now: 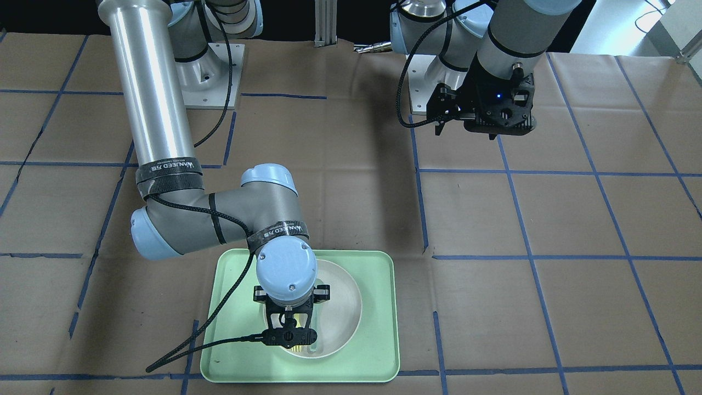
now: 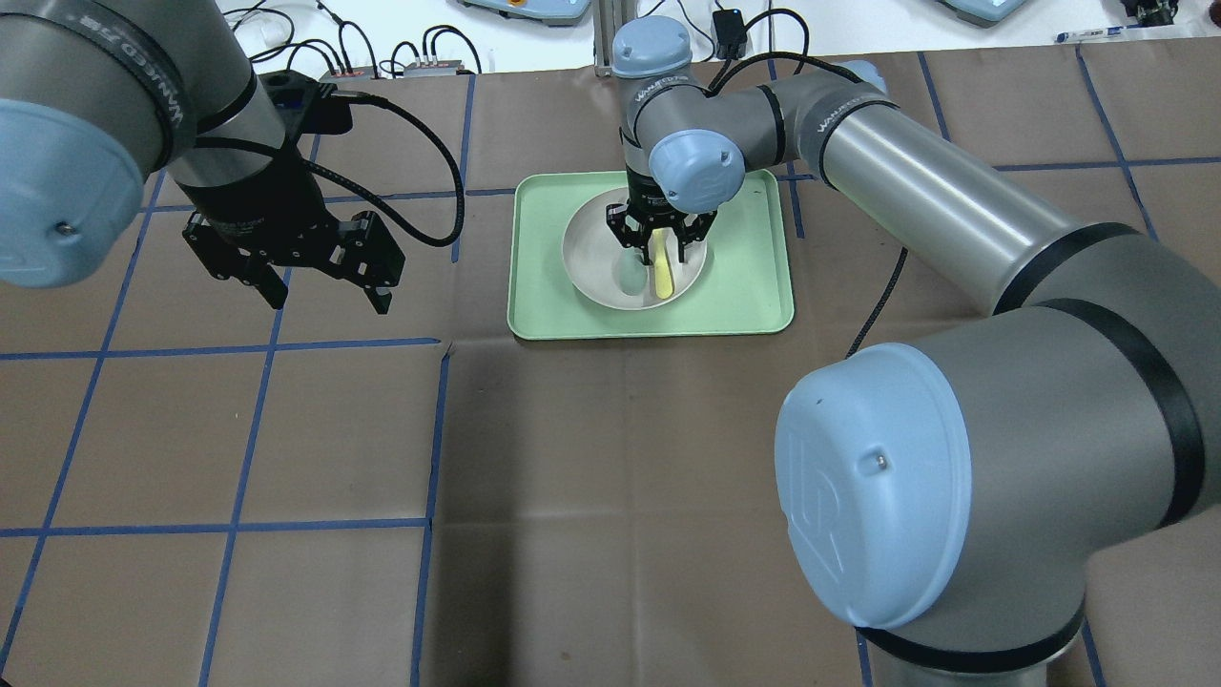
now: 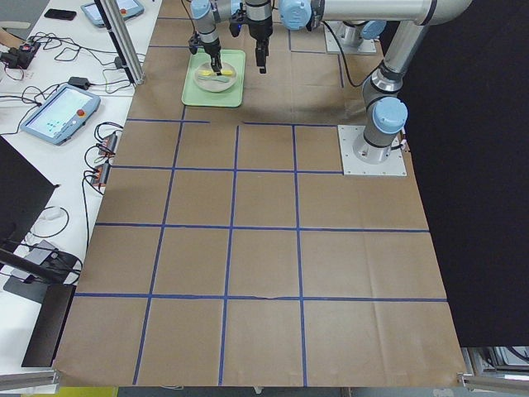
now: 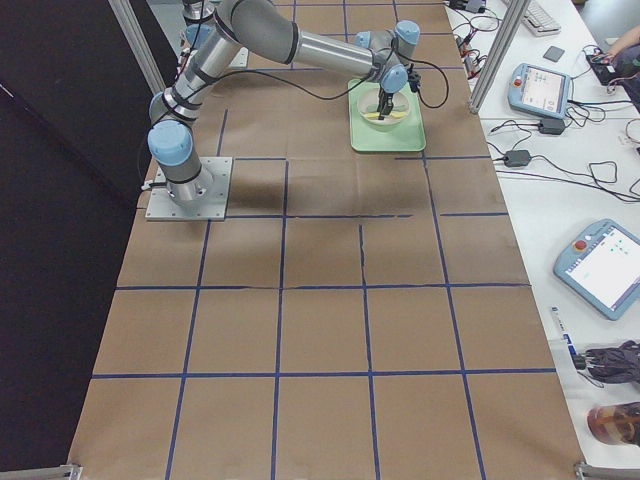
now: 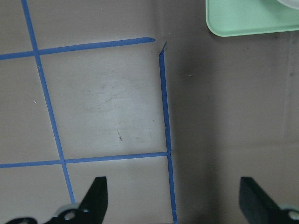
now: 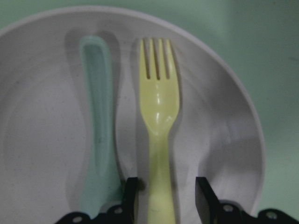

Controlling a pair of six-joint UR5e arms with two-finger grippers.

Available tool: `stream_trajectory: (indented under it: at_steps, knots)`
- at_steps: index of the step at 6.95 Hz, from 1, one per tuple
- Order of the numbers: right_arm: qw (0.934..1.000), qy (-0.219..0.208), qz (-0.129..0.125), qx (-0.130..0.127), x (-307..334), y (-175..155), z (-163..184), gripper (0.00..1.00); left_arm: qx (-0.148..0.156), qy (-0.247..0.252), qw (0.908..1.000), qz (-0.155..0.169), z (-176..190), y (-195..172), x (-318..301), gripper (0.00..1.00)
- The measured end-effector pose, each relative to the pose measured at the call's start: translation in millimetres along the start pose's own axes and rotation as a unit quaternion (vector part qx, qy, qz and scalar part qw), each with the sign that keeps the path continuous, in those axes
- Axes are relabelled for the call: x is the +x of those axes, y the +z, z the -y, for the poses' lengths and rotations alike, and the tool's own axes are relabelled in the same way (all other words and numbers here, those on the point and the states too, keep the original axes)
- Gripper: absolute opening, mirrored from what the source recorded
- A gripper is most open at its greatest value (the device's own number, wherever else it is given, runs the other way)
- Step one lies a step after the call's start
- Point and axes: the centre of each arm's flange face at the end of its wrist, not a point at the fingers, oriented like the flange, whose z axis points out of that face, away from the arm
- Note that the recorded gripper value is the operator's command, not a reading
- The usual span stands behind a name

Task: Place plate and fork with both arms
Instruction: 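Lower the right gripper and grasp the yellow fork handle, then lift the yellow fork out of the plate with the right gripper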

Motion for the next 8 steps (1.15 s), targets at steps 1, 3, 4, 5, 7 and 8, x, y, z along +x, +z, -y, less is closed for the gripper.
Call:
stream_trajectory:
  at_steps: [1,3,4,5,7,8]
  knots:
    - [1.0,0.0,0.0,-0.001,0.0,2.8,1.2,0.4,0.0,0.0,1.0,0.0,0.0,0.2,0.0,0.99]
    - [1.0,0.001,-0.001,-0.001,0.2,3.9,2.9,0.25,0.0,0.0,1.0,0.0,-0.1,0.4,0.0,0.99]
    - [1.0,0.001,-0.001,-0.001,0.1,3.5,3.4,0.16,0.0,0.0,1.0,0.0,0.0,0.2,0.0,0.99]
    - [1.0,0.002,-0.001,-0.001,0.1,3.5,3.6,0.06,0.0,0.001,1.0,0.0,-0.1,0.2,0.0,0.99]
    - [1.0,0.002,-0.002,-0.001,0.2,2.6,4.1,0.01,0.0,0.001,1.0,0.0,-0.2,-0.1,0.0,0.99]
    - [1.0,0.003,-0.001,0.001,0.2,0.6,4.3,0.01,0.0,0.0,1.0,0.0,-0.2,-0.2,0.0,0.99]
